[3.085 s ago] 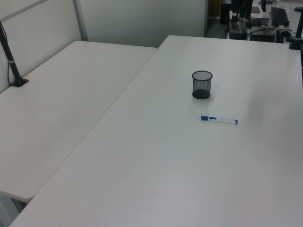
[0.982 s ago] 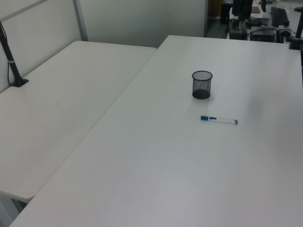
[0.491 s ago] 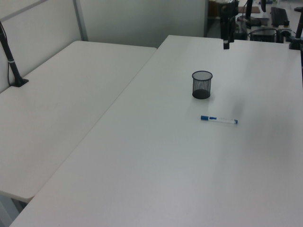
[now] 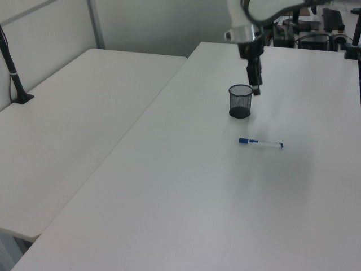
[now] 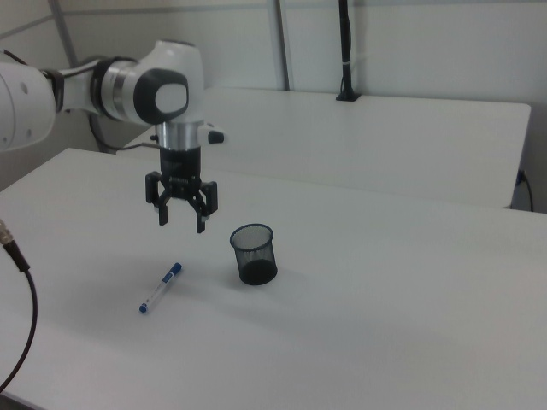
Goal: Insert the marker
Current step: 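Move the open gripper down over the blue-capped white marker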
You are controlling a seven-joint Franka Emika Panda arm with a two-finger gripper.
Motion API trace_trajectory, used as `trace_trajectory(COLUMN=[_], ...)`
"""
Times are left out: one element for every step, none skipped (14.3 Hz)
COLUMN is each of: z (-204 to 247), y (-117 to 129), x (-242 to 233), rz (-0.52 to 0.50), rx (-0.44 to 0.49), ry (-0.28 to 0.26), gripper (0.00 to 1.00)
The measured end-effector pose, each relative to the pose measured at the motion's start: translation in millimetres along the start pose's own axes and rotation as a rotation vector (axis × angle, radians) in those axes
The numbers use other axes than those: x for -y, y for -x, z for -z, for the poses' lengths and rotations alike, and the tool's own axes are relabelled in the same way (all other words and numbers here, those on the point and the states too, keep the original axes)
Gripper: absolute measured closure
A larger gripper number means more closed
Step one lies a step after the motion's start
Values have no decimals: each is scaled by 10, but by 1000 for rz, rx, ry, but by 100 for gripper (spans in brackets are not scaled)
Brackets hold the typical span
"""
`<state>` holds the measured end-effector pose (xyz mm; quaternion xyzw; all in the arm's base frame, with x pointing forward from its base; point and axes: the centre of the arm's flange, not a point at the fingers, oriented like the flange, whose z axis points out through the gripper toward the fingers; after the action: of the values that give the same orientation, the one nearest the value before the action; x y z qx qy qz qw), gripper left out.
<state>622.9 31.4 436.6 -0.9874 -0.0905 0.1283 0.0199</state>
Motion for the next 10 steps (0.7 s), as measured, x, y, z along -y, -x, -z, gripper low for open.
trace_trajectory(z=[-145,-274,-381,-496,-536,-587,-645,-708,-776,-879], y=[-117,-221,-293,-340,-344,-338,-333,-332,-334,-346], x=[109,205,269,303,304,304,313,333,366,435], rz=[-12,-23,-28,-31,-31,-31,-29,-25,-19,-8], rx=[-4,-15,-24,-25,-21,-10,1,14,27,46], ry=[11,25,40,53,55,56,58,62,67,73], gripper=[11,12,13,14,16,16,21,31,33,36])
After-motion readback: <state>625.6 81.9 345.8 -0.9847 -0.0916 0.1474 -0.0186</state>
